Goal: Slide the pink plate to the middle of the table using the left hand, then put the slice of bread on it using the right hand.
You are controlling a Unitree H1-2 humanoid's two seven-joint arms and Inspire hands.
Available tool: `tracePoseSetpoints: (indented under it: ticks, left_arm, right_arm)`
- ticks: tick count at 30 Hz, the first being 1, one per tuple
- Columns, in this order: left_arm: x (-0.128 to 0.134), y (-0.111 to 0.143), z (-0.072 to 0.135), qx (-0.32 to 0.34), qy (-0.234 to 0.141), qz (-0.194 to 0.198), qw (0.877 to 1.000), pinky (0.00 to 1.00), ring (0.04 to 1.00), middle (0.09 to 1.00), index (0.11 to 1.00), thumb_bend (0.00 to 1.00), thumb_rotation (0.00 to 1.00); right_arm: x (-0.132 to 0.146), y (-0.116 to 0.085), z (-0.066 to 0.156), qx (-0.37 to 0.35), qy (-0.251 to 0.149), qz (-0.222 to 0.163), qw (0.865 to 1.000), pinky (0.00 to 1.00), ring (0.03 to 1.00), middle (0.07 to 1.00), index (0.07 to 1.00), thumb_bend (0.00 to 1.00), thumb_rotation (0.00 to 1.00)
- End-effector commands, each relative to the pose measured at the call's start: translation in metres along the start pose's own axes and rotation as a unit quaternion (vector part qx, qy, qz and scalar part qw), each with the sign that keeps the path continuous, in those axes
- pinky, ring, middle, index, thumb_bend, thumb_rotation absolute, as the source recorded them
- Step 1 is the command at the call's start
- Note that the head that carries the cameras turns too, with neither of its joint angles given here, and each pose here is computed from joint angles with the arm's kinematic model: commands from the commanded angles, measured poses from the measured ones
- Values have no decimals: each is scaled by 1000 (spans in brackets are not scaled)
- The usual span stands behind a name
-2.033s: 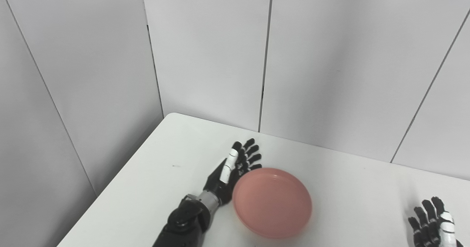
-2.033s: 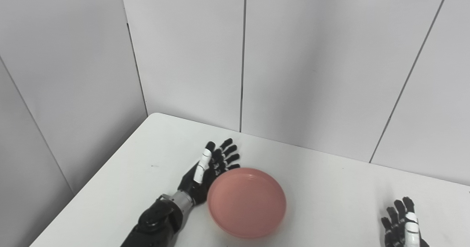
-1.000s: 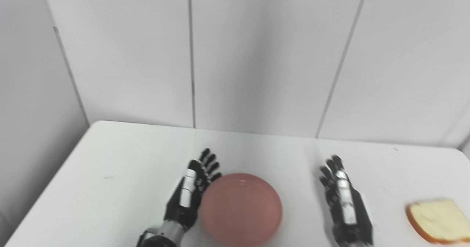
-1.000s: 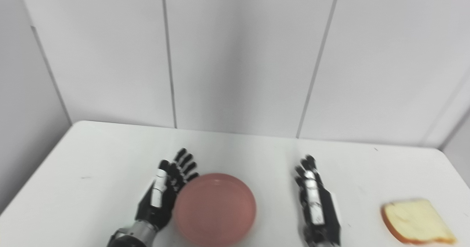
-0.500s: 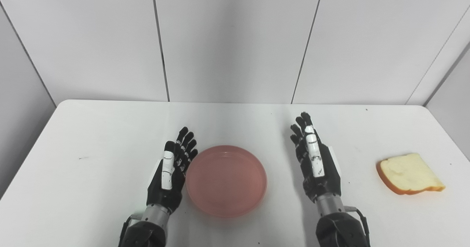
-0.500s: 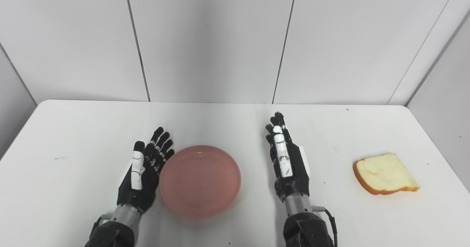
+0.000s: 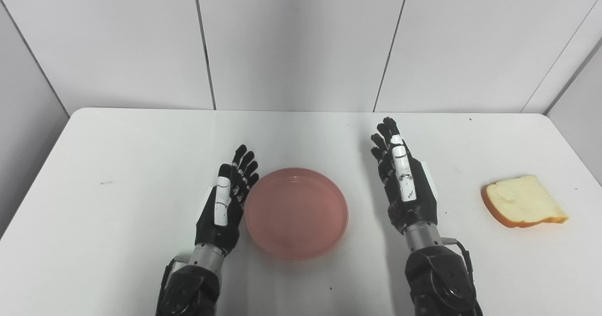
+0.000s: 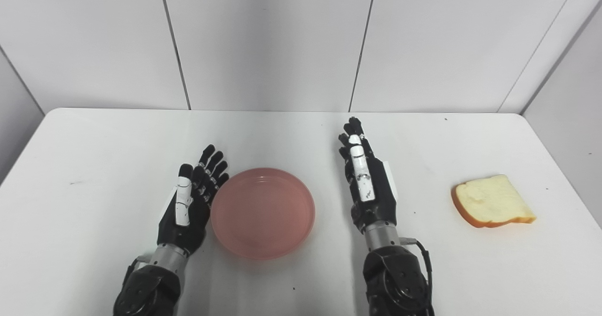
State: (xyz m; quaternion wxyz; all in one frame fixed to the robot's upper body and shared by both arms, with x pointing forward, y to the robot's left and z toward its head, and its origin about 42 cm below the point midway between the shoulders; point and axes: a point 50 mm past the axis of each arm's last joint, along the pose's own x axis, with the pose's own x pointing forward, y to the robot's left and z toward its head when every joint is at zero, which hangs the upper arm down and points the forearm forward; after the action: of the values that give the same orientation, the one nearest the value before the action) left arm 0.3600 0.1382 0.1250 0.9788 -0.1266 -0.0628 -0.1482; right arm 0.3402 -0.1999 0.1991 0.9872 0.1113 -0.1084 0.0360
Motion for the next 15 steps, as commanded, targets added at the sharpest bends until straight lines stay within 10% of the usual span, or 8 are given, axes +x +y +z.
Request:
tracePoseSetpoints:
  ticks: [1,15]
  left_arm:
    - [3,-4,6,6,-21,1,1000,1000,999,1000,964,730,1000]
    - [5,-1,6,12,-16,6,1000,1000,996,1000,961,722,1000]
  right_arm:
    - [8,3,18,-5,-31,22,999,988,952,957,952,636,838]
    - [12,-6,26,-31,-34,47,998,973,924,920,916,624,804]
